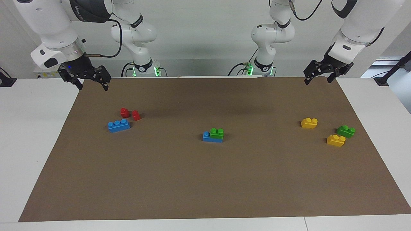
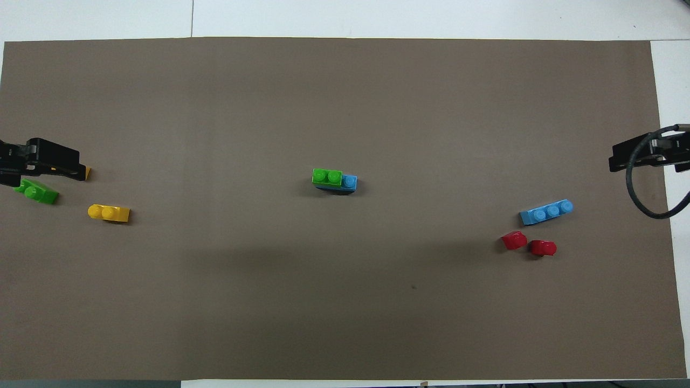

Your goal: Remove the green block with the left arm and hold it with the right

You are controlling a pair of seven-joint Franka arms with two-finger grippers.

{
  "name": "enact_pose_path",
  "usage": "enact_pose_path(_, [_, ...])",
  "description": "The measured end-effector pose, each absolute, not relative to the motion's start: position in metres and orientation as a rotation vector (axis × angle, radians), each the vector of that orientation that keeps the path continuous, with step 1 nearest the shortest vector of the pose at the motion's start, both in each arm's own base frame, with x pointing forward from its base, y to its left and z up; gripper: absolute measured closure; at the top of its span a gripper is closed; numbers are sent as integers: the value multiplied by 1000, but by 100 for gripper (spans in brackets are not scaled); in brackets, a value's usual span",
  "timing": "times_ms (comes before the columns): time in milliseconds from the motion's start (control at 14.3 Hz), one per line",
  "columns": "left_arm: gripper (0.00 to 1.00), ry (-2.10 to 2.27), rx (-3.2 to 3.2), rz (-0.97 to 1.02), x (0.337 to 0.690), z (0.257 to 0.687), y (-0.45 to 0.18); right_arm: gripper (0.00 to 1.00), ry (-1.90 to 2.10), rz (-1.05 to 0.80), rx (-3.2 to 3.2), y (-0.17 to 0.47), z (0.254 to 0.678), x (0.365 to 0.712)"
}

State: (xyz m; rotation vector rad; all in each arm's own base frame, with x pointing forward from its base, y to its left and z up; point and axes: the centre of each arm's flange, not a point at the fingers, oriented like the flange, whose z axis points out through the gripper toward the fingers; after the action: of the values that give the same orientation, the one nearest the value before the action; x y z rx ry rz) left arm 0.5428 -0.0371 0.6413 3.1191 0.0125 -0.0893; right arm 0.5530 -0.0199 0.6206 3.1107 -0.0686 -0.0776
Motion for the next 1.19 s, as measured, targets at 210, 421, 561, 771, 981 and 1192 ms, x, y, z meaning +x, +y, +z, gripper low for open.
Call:
enact_pose_path(210, [0, 13, 3119, -87, 542, 642, -37, 0, -48, -79, 3111, -13, 620, 553])
enact_pose_path(421, [0, 22, 3119, -91, 542, 642, -34, 0, -35, -79, 3111, -8, 620, 553])
enact_pose_path(561, [0, 28, 3119, -92, 542, 642, -32, 0, -35, -77, 3111, -8, 620, 553])
enact_pose_path(771, [0, 27, 3119, -93, 542, 642, -32, 0, -35, -76, 3111, -8, 620, 553])
enact_pose_path(981, [0, 26, 3119, -93, 542, 642, -32, 0, -35, -76, 3111, -8, 620, 553])
enact_pose_path(1192, [0, 25, 3119, -93, 542, 642, -33, 0, -167, -12, 3112, -7, 617, 558])
